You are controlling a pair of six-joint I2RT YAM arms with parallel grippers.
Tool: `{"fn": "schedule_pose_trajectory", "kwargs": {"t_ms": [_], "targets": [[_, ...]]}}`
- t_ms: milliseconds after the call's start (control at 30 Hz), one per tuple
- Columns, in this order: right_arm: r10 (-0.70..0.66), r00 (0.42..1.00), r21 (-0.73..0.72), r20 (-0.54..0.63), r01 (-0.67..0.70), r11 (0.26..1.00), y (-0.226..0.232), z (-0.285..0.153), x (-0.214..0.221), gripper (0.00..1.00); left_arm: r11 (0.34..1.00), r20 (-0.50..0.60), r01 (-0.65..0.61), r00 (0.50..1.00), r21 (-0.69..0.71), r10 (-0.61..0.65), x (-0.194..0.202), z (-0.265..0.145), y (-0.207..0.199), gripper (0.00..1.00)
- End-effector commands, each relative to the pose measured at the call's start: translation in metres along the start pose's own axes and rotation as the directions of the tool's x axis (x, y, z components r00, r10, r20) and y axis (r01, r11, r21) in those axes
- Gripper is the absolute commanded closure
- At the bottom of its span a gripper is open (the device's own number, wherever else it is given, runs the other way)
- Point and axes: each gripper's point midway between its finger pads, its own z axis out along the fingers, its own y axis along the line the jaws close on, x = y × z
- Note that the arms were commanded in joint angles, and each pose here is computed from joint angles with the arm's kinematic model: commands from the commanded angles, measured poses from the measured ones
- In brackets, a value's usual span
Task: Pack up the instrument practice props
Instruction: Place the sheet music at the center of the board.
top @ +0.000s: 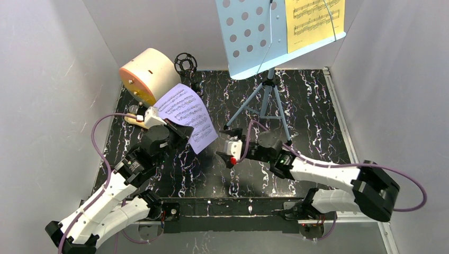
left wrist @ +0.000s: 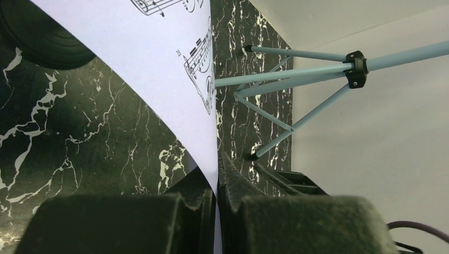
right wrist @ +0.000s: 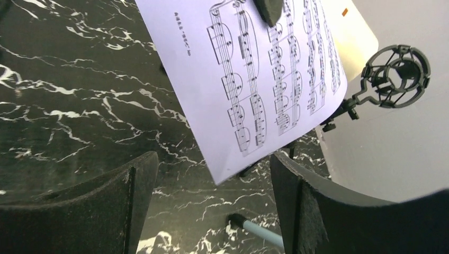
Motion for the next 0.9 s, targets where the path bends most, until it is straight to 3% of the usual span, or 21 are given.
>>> {"fn": "schedule_pose_trajectory", "kwargs": {"t_ms": [0,300,500,600,667,867], "targets": [[-0.162,0.981,0.152,0.107,0.145,0.978,-0.028,0.019,-0.032,0.15,0.998,0.022,0.054,0.998,-0.027,-0.054,-0.004,0.001,0.004,1.0],[-0.206,0.964,0.17,0.17,0.177,0.969,-0.001,0.053,-0.043,0.14,0.989,0.035,0.137,0.99,-0.051,-0.135,-0.001,0.001,0.013,1.0],[-0.264,0.955,0.373,0.137,0.197,0.907,-0.024,0.058,-0.049,0.17,0.989,0.029,0.143,0.99,-0.046,-0.141,-0.001,0.0,0.012,1.0],[-0.28,0.953,0.418,0.119,0.208,0.884,-0.033,0.061,-0.051,0.33,0.989,0.027,0.139,0.99,-0.05,-0.138,0.0,0.0,0.014,1.0],[-0.289,0.951,0.402,0.112,0.223,0.888,-0.03,0.063,-0.051,0.5,0.989,0.027,0.139,0.99,-0.054,-0.138,0.001,-0.001,0.016,1.0],[-0.298,0.949,0.329,0.1,0.251,0.91,-0.014,0.059,-0.048,0.86,0.989,0.069,0.135,0.989,-0.067,-0.13,-0.008,-0.008,0.023,1.0]]}}
